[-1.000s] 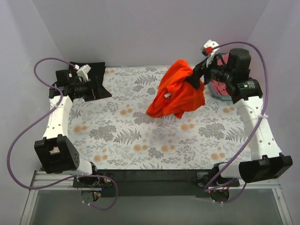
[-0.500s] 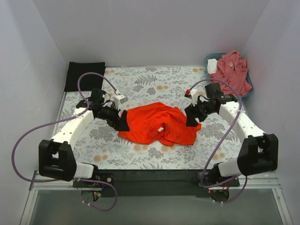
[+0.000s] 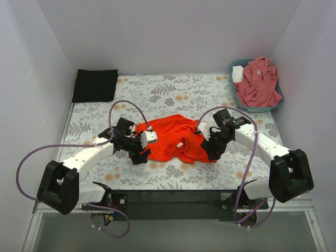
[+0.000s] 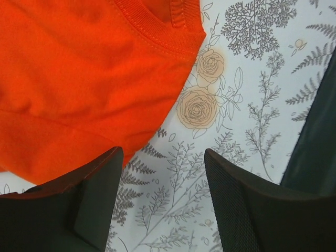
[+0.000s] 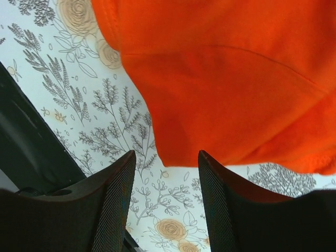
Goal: Fold and stack the t-shirts
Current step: Flatten the tshirt out
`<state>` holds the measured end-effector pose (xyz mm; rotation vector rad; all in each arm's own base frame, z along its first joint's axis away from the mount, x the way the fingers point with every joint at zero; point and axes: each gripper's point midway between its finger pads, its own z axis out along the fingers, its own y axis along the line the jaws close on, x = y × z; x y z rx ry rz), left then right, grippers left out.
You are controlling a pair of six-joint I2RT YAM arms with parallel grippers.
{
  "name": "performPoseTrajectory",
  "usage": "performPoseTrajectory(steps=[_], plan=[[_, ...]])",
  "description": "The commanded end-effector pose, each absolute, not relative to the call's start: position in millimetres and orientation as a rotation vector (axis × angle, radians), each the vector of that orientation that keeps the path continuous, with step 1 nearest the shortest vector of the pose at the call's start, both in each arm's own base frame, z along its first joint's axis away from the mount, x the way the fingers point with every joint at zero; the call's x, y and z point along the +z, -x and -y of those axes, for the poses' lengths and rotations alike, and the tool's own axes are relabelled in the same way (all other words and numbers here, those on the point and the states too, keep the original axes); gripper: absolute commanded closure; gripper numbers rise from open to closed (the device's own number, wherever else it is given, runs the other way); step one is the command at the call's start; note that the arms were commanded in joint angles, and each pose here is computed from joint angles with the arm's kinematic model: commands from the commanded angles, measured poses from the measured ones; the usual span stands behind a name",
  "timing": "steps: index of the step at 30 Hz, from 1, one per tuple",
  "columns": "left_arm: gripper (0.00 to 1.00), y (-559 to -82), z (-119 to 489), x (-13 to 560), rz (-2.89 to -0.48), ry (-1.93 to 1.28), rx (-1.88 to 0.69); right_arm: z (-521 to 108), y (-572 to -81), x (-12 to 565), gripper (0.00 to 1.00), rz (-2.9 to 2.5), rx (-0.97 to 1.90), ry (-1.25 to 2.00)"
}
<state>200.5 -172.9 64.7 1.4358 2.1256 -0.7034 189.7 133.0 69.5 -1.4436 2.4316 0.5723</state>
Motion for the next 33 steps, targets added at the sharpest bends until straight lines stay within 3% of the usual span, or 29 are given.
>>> performPoseTrajectory(steps=[1,7,15,18,19,21,22,23,28,33], plan=[[0.38,-213.7,180.1,65.5,-1.896,-1.548,-0.555,-147.3,-197.9,68.7,0.43,-2.363,0.522,1.515],[0.41,-227.3,169.1,45.8,-1.778,-1.649,-0.363,-154.4,-199.2,47.0,0.37,-2.347,0.429,1.61],[0.48,-225.2,148.8,15.0,-1.836,-1.698,-0.26,-131.7,-202.8,17.3,0.34,-2.334,0.228,1.681],[0.58,-224.9,145.8,12.3,-1.825,-1.701,-0.233,-122.1,-206.4,9.2,0.36,-2.326,0.14,1.683],[0.63,-226.3,145.9,12.7,-1.826,-1.691,-0.231,-119.7,-206.9,6.4,0.44,-2.329,0.118,1.682],[0.88,-226.7,145.5,10.1,-1.863,-1.67,-0.236,-118.4,-215.8,4.6,0.62,-2.321,0.068,1.658],[1.0,-232.4,147.7,14.8,-1.876,-1.643,-0.231,-114.7,-221.5,5.7,0.92,-2.332,0.017,1.628],[1.0,-236.8,147.0,17.5,-1.925,-1.585,-0.227,-116.6,-232.1,12.5,0.99,-2.319,-0.015,1.6],[1.0,-292.3,160.7,109.1,-1.92,-1.3,-0.341,-115.1,-286.7,80.4,0.99,-2.208,-0.079,1.425],[1.0,-346.7,156.8,217.5,-1.848,-1.027,-0.374,-97.6,-361.2,213.2,0.99,-1.968,-0.213,1.204]])
